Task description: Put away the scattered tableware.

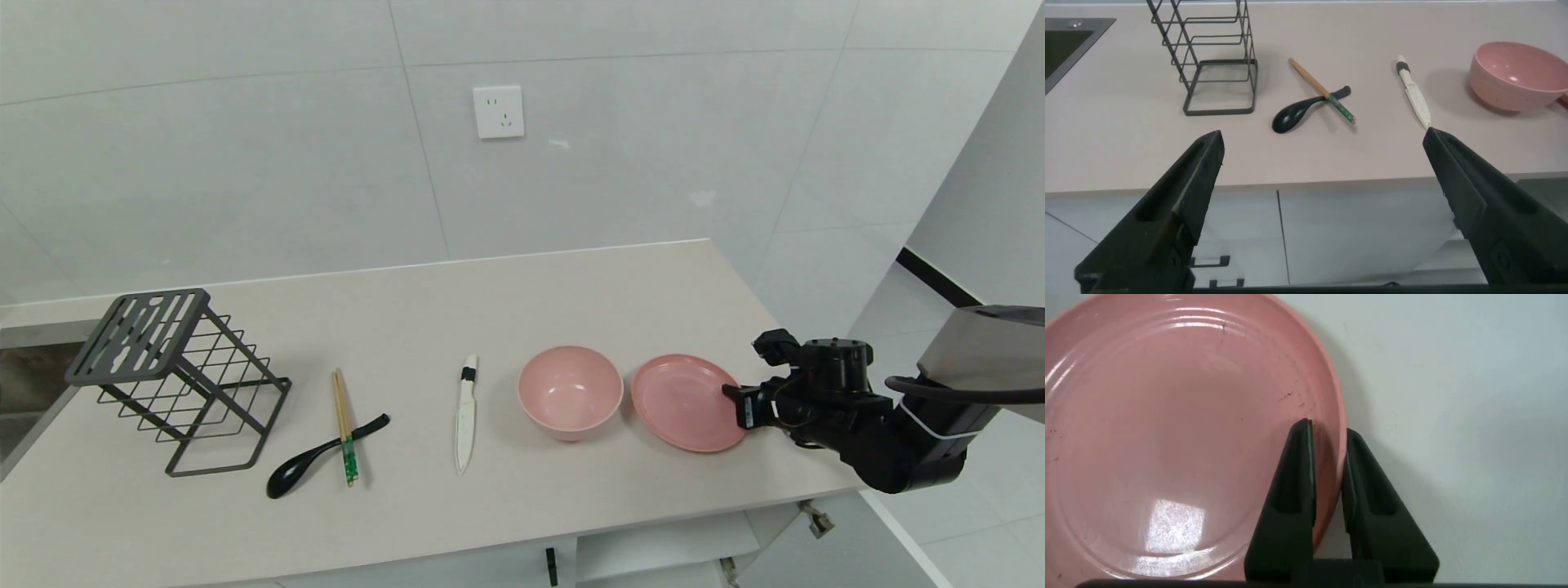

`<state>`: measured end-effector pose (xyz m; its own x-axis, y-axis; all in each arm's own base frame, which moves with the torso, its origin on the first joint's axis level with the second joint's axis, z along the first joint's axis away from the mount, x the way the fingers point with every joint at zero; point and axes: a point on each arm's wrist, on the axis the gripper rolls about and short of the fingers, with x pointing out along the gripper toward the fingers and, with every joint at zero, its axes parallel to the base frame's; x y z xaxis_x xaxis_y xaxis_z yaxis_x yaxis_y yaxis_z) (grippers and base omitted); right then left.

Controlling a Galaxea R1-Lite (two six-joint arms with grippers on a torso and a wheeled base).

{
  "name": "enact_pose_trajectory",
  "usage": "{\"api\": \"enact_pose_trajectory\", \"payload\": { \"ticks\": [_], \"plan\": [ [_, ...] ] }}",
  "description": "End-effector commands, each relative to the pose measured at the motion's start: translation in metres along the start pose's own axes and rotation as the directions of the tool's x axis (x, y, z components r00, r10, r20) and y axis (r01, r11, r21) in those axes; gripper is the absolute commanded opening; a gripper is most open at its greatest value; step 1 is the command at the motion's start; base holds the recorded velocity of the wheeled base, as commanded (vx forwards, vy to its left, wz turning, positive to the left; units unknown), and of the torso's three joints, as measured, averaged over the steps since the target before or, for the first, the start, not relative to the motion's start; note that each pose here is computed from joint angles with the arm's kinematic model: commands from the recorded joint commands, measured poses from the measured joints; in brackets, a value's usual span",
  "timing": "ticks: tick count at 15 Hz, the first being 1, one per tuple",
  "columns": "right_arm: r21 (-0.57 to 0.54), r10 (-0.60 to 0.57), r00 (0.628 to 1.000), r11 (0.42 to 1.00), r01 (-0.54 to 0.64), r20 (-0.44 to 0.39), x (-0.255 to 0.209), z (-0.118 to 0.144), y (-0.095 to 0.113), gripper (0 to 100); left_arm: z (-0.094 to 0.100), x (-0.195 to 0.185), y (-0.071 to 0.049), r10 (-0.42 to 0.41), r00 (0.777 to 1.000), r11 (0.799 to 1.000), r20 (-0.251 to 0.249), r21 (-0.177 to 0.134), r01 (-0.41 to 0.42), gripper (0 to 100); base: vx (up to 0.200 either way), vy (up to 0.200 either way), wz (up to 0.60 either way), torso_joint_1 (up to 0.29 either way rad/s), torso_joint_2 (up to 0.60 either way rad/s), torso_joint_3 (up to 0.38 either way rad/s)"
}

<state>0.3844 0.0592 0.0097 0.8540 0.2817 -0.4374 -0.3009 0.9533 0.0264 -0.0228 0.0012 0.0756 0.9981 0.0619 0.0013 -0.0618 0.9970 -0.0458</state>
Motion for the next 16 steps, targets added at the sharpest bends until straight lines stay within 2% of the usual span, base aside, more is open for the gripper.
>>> {"api": "enact_pose_trajectory", "payload": {
  "ticks": [1,3,5,7,9,16],
  "plan": [
    [0.003,-0.007,1.0,1.0,0.007,-0.014,0.001,-0.004,-0.002,0,0.0,0.0,0.0,0.001,1.0,1.0,0.0,0.0,-0.001,100,0.0,0.0,0.0,0.0,0.0,0.0],
    [0.001,-0.009,1.0,1.0,0.009,0.002,-0.002,0.002,-0.002,0,0.0,0.0,0.0,0.001,1.0,1.0,0.0,0.0,-0.001,100,0.0,0.0,0.0,0.0,0.0,0.0],
    [-0.009,-0.011,0.998,1.0,0.012,0.058,-0.016,0.021,-0.001,0,0.0,0.0,0.0,0.001,1.0,1.0,0.0,0.0,-0.001,100,0.0,0.0,0.0,0.0,0.0,0.0],
    [-0.024,-0.012,0.992,1.0,0.015,0.122,-0.042,0.044,0.002,0,0.0,0.0,0.0,-0.001,1.0,1.0,0.0,0.0,0.001,100,0.0,0.0,0.0,0.0,0.0,0.0],
    [-0.034,-0.01,0.986,0.999,0.016,0.167,-0.069,0.053,0.006,0,0.0,0.0,0.0,0.001,1.0,1.0,0.0,0.001,-0.001,100,0.0,0.0,0.0,0.0,0.0,0.0],
    [-0.05,0.015,0.971,0.999,-0.003,0.237,-0.145,0.05,0.02,0,0.0,0.0,0.0,0.001,1.0,1.0,0.0,0.001,-0.001,100,0.0,0.0,0.0,0.0,0.0,0.0]
  ]
}}
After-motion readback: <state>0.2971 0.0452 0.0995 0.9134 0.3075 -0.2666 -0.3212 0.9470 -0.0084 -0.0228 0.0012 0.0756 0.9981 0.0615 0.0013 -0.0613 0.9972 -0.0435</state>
